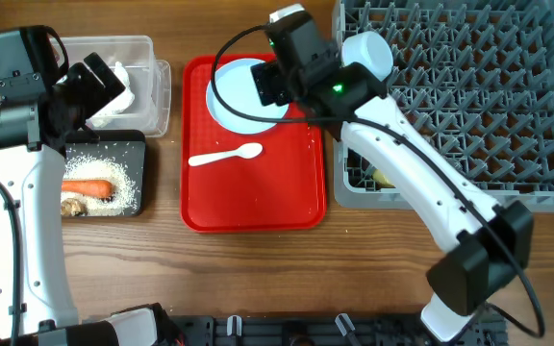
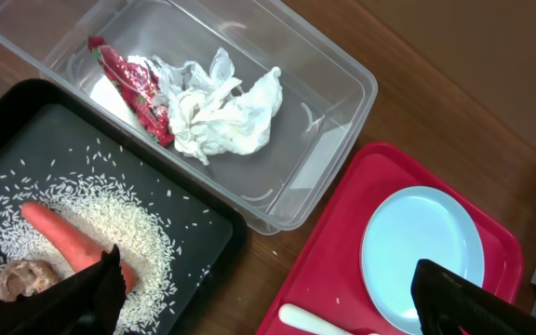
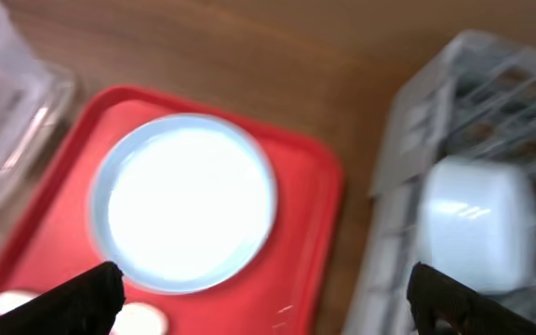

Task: Sort waste into correct bins and load items into the dishwasher rack
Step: 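Grasp the edge of the light-blue plate with the right gripper, then lift the plate and stand it upright in the rack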

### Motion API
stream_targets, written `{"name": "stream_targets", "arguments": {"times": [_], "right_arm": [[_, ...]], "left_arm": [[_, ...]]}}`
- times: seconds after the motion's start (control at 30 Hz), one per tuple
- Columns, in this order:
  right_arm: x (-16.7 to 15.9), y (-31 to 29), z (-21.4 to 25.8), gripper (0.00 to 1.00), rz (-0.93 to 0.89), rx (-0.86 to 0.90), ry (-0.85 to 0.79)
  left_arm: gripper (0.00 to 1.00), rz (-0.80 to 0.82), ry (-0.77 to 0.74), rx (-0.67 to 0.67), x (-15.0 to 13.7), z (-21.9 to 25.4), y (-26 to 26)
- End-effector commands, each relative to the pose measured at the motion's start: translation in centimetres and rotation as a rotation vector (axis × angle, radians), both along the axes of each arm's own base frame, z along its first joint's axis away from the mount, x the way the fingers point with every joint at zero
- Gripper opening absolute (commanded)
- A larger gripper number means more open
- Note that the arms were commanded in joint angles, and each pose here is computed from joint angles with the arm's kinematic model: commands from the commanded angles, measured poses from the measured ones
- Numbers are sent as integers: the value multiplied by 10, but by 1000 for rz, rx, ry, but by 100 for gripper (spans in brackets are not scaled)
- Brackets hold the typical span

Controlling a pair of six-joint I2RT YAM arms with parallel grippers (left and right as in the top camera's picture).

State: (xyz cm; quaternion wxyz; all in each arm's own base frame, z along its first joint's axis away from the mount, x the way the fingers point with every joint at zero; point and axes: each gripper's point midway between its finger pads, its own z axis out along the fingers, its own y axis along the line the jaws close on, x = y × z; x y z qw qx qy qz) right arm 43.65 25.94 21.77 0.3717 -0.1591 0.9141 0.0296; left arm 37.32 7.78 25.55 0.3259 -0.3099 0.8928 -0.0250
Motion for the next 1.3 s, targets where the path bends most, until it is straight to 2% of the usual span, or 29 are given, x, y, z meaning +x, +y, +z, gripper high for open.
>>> {"name": "stream_targets", "arguments": {"times": [0.0, 0.1, 0.13, 0.23, 0.3, 0.37, 0.47, 0.63, 0.73, 0.77, 0.97, 1.03, 1.1, 1.17, 1.2, 1.23, 1.27], "right_arm": [[-20, 30, -83, 100, 13, 99, 291], [-22, 54, -106, 100, 10, 219, 380], [-16, 54, -109, 88, -31, 249, 381], [-6, 29, -131, 67, -278, 269, 380], [-4, 23, -147, 64, -309, 251, 372], [-5, 24, -163, 52, -279, 217, 379], [-8, 22, -189, 41, -322, 221, 408], [-9, 20, -217, 35, -367, 218, 440], [-11, 21, -225, 15, -388, 229, 460], [-12, 22, -226, 4, -383, 233, 468], [-3, 23, -214, 4, -374, 254, 450], [11, 23, -186, 4, -291, 246, 386], [32, 13, -115, 4, -198, 245, 240], [46, -18, -31, 4, -208, 235, 59], [50, -53, 42, 4, -256, 236, -117], [48, -85, 94, 4, -305, 214, -258], [38, -134, 150, 4, -405, 130, -427]], "left_arm": [[100, 13, -13, 6, 2, 5, 3], [100, 14, -13, 7, 2, 5, 3], [100, 14, -13, 7, 2, 5, 3], [100, 14, -13, 7, 2, 5, 3], [100, 14, -13, 7, 2, 5, 3], [100, 14, -13, 7, 2, 5, 3], [100, 14, -13, 7, 2, 5, 3], [100, 14, -13, 7, 2, 5, 3], [100, 14, -13, 7, 2, 5, 3], [100, 14, -13, 7, 2, 5, 3], [100, 14, -13, 7, 2, 5, 3], [100, 14, -13, 7, 2, 5, 3], [100, 14, -13, 7, 2, 5, 3], [100, 14, -13, 7, 2, 5, 3], [100, 14, -13, 7, 2, 5, 3], [100, 14, -13, 7, 2, 5, 3], [100, 14, -13, 7, 2, 5, 3]]}}
